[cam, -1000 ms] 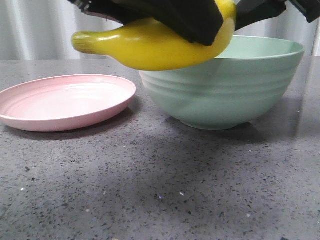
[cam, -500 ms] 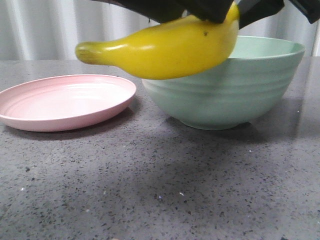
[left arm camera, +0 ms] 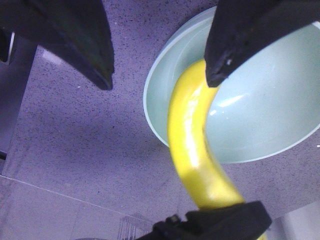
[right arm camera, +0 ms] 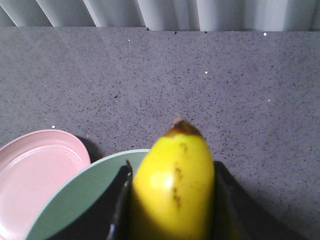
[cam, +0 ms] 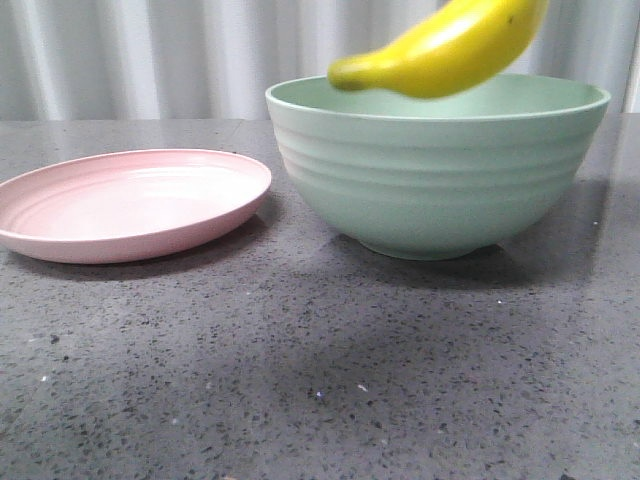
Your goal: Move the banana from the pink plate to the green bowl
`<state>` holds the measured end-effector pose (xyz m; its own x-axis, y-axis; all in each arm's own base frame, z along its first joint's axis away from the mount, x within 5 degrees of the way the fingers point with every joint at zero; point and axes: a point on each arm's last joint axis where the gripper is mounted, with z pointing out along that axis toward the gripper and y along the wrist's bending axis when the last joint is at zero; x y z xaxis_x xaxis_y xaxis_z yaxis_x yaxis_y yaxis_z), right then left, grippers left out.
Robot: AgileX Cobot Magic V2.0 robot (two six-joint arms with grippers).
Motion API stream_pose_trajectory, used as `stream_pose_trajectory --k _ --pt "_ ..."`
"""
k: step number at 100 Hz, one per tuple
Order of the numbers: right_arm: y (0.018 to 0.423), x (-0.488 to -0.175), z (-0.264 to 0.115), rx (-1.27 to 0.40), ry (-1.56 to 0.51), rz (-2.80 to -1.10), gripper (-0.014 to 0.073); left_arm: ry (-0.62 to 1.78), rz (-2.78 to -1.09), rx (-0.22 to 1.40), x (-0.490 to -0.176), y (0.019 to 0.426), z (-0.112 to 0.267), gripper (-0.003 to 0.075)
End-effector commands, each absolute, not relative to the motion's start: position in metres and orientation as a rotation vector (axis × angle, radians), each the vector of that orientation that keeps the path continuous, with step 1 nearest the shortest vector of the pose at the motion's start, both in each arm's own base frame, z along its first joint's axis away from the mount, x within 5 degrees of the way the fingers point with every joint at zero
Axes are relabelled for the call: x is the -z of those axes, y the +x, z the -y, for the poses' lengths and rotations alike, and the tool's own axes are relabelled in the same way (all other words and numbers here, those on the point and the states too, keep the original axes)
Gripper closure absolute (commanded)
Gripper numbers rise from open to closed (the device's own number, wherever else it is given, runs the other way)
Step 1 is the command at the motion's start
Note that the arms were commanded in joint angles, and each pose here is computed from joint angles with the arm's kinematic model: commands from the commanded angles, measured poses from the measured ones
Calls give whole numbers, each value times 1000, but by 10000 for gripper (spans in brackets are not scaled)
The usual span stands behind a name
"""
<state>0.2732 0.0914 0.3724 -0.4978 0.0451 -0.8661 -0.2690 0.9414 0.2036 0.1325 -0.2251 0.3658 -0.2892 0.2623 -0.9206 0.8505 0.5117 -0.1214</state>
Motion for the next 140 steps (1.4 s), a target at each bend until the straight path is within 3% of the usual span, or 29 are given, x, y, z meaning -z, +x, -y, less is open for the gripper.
stream_pose_trajectory --k 1,18,30,40,71,83,97,104,124,140 --pt "286 -382 -91 -361 -158 -1969 627 860 -1690 830 -390 131 222 343" --pt "309 -356 -98 -348 -155 -2031 533 860 -1690 830 -390 131 222 344" --pt "313 -350 -99 -342 -158 -2052 331 859 -1688 831 -391 131 222 344" --pt "314 -350 -99 -342 -156 -2040 226 859 -1688 831 -391 131 222 344" --pt "302 -369 -94 -316 -180 -1964 220 849 -1724 853 -389 130 223 375" --pt "288 -380 -89 -274 -222 -1966 277 823 -1675 864 -396 129 219 508" --pt "266 -395 -81 -226 -261 -1971 548 816 -1633 860 -403 127 214 743" --pt "255 -402 -76 -190 -282 -1954 668 812 -1620 859 -403 126 212 741" --pt "218 -415 -64 -166 -286 -1826 659 783 -1587 861 -391 121 202 741" --pt "180 -398 -54 -182 -274 -1711 659 743 -1526 870 -382 111 182 741"
